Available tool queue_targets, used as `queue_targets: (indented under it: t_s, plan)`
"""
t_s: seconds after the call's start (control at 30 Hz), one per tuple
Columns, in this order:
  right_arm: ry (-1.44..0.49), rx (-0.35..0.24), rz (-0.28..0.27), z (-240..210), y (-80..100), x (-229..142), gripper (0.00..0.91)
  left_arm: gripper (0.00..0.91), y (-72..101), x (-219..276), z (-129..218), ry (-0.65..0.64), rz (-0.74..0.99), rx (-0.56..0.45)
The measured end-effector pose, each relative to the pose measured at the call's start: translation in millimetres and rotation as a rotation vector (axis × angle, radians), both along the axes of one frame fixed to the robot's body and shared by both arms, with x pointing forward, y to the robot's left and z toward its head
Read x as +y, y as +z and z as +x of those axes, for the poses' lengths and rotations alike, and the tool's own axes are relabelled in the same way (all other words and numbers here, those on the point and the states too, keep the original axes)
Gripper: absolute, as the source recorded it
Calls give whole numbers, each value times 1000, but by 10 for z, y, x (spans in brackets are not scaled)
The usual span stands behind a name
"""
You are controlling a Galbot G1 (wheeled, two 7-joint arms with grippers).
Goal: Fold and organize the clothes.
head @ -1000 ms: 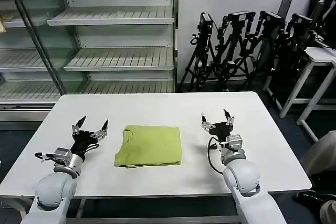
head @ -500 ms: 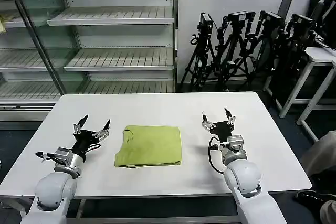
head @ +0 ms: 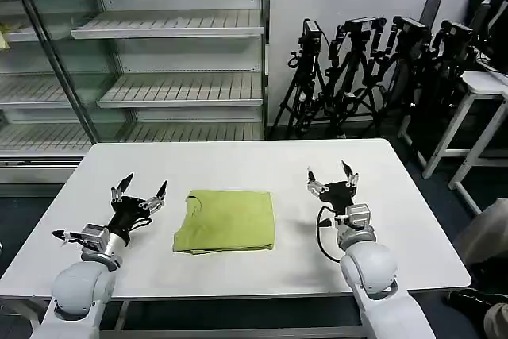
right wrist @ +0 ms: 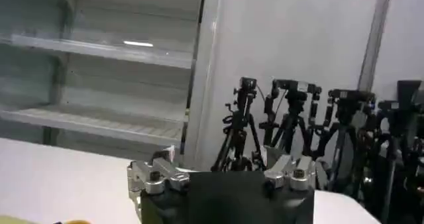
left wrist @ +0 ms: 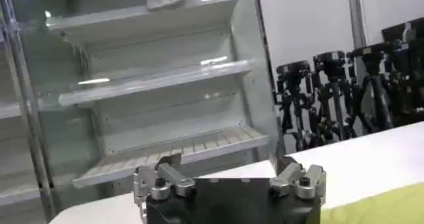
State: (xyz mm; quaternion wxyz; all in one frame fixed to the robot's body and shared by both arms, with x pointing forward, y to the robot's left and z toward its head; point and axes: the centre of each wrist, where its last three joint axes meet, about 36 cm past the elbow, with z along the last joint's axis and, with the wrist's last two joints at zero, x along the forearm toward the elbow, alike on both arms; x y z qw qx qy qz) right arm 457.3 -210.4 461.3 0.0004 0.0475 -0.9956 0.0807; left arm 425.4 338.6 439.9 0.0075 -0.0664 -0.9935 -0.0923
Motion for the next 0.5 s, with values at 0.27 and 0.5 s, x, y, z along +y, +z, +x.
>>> queue_targets:
  t_s: [0.27,0.5]
  plan:
    - [-10,-20,-14,-51,7,-36,907,907,16,5,-22,-30,7,-30]
    - [-25,-25,-22,-108,-46,-68,907,907,38,-13,-24,-50,30,-58]
